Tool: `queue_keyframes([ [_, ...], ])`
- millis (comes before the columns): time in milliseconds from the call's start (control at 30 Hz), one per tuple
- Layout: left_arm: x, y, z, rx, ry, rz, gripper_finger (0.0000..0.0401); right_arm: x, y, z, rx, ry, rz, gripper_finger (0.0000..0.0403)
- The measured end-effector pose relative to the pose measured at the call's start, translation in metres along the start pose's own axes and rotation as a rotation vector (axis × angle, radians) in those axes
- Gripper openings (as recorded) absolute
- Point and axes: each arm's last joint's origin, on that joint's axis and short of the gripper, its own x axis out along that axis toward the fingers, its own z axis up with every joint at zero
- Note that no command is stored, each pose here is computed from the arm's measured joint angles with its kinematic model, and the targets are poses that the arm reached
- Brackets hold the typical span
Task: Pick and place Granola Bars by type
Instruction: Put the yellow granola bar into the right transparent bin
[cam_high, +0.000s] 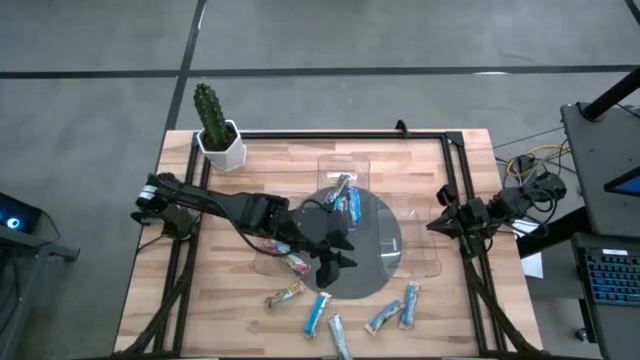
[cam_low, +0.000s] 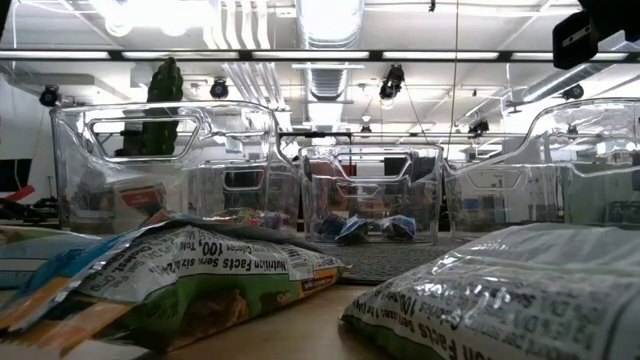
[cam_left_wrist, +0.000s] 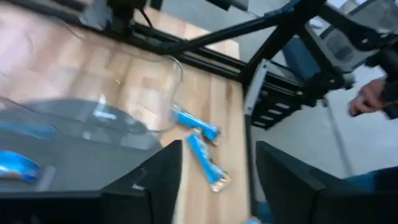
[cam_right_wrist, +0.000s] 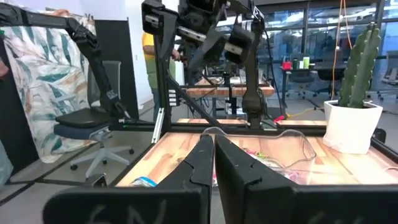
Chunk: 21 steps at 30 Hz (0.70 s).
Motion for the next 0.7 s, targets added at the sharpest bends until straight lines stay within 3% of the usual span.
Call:
queue_keyframes([
  [133,-0.014,-0.007,-0.003,0.11,-0.018,0.052,0.0114,0.0,0.0,0.0,0.013,-0.001,0.0,0.0009],
  [300,-0.052,-0.015,0.003,0.263,-0.082,0.026,0.0015,0.0,0.0,0.0,0.03,0.0,0.0,0.0009],
  [433,-0.089,-0.005,-0.003,0.313,-0.134,0.056,0.0002,0.0,0.0,0.0,0.026,0.0,-0.001,0.0009],
  [700,-0.161,0.042,-0.052,0.229,-0.345,0.055,0.0,0.0,0.0,0.0,0.032,-0.002,-0.005,0.0009],
])
